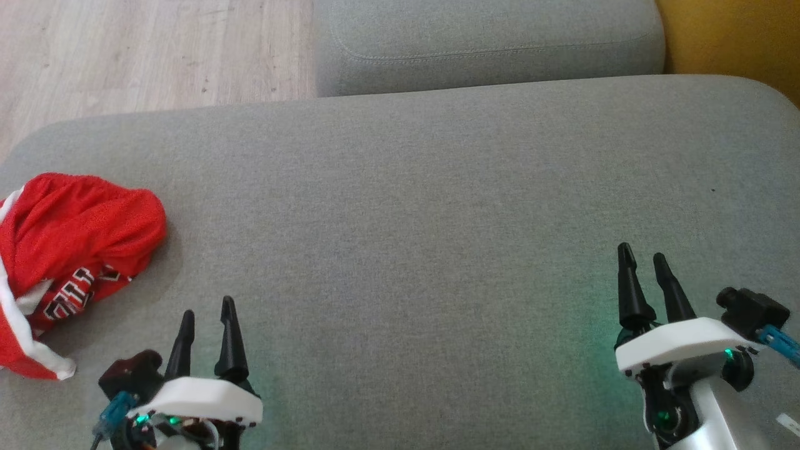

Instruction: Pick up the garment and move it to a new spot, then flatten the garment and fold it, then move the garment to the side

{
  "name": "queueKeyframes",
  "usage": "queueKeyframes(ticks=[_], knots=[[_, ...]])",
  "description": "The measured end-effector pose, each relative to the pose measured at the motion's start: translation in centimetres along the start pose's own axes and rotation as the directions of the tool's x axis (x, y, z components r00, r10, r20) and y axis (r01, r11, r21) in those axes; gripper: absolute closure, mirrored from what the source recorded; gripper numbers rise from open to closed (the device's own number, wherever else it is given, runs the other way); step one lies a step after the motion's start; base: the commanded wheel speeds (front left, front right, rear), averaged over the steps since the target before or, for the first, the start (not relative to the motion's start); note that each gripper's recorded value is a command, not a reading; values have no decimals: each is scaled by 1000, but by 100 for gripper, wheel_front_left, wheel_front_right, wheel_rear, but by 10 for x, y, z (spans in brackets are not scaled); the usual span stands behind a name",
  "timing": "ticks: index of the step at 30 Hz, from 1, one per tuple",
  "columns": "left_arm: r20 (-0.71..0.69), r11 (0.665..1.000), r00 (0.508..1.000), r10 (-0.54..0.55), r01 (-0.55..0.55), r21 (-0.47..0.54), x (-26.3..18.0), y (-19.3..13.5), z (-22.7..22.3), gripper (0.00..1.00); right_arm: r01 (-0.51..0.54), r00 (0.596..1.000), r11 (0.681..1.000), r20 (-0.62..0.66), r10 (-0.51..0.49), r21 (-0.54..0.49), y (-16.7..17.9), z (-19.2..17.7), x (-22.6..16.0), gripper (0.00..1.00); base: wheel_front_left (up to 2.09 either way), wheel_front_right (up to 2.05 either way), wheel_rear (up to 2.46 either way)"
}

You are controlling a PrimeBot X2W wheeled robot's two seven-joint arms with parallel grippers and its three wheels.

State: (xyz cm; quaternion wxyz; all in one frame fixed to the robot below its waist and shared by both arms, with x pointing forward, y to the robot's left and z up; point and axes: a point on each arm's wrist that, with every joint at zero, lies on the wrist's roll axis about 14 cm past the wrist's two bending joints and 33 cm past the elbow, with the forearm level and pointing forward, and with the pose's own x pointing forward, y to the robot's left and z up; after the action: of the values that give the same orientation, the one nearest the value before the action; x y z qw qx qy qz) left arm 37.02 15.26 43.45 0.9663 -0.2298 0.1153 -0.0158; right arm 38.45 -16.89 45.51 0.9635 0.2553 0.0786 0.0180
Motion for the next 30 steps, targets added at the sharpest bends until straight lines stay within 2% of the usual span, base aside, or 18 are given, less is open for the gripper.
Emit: queueKeyframes(ticks=[15,30], knots=[[10,982,1000,-24,21,188,-1,-5,-1,0,-20,1000,980,-12,18,-198,0,-6,-3,0,0,0,0],[17,936,999,-39,30,350,-3,-5,-5,0,-52,999,926,-27,45,-374,2,-10,0,0,0,0,0]])
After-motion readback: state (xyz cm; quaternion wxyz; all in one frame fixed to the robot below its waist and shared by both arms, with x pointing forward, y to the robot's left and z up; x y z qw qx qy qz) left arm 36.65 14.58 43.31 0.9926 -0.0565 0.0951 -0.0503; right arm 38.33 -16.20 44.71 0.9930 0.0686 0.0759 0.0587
